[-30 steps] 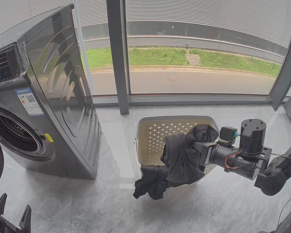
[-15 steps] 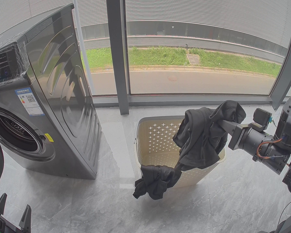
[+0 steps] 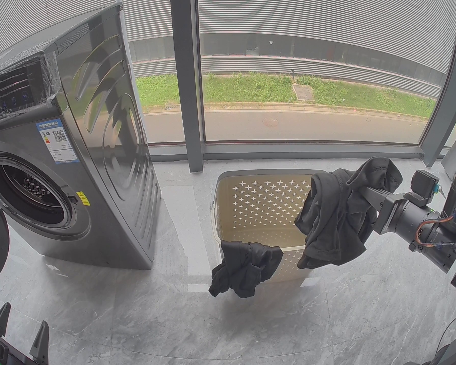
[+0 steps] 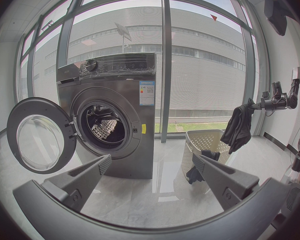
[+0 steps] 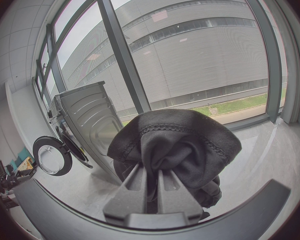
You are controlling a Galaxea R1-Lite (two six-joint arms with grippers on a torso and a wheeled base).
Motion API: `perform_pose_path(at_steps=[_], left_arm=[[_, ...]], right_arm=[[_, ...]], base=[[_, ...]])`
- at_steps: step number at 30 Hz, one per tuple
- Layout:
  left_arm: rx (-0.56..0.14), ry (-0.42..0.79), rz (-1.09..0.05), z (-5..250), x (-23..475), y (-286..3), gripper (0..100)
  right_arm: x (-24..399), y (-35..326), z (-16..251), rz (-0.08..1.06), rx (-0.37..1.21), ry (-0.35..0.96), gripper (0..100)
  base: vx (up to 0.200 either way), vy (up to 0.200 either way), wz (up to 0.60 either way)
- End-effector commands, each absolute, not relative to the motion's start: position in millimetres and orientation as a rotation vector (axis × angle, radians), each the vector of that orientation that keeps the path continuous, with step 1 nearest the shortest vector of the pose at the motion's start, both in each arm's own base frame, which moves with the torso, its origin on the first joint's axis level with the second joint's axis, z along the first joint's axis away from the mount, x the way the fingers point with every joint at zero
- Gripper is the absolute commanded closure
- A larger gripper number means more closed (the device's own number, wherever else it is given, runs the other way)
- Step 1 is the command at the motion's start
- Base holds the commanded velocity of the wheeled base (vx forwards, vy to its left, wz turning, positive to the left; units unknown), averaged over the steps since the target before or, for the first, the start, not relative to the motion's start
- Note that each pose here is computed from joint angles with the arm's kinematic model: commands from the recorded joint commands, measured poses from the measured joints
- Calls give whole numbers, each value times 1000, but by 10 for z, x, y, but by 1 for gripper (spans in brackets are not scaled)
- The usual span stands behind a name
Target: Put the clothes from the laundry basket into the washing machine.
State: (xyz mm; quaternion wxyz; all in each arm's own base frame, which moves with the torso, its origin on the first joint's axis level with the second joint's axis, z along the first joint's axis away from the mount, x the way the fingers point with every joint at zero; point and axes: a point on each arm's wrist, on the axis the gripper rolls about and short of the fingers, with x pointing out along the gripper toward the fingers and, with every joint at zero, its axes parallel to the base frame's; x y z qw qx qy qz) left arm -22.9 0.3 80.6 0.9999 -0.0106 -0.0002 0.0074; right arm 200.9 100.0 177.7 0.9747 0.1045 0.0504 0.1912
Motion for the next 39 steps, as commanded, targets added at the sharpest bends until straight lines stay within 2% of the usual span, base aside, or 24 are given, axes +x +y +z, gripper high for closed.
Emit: perform_pose_path(at_steps=[1, 15, 25, 39], left_arm=[[-23, 0, 15, 757, -229, 3, 0], [-20, 0, 14, 757, -229, 2, 0], [-25, 0, 14, 757, -229, 2, 0], [-26, 0, 14, 757, -229, 2, 0]], right_arm=[[1981, 997, 1782, 391, 212, 99, 100], [1953, 1028, 1799, 407, 214, 92, 100], [1840, 1154, 1840, 490, 220, 74, 100], [1782, 1213, 1884, 536, 227, 61, 100]], base=[[0, 200, 0], [0, 200, 0], [0, 200, 0], [0, 200, 0]])
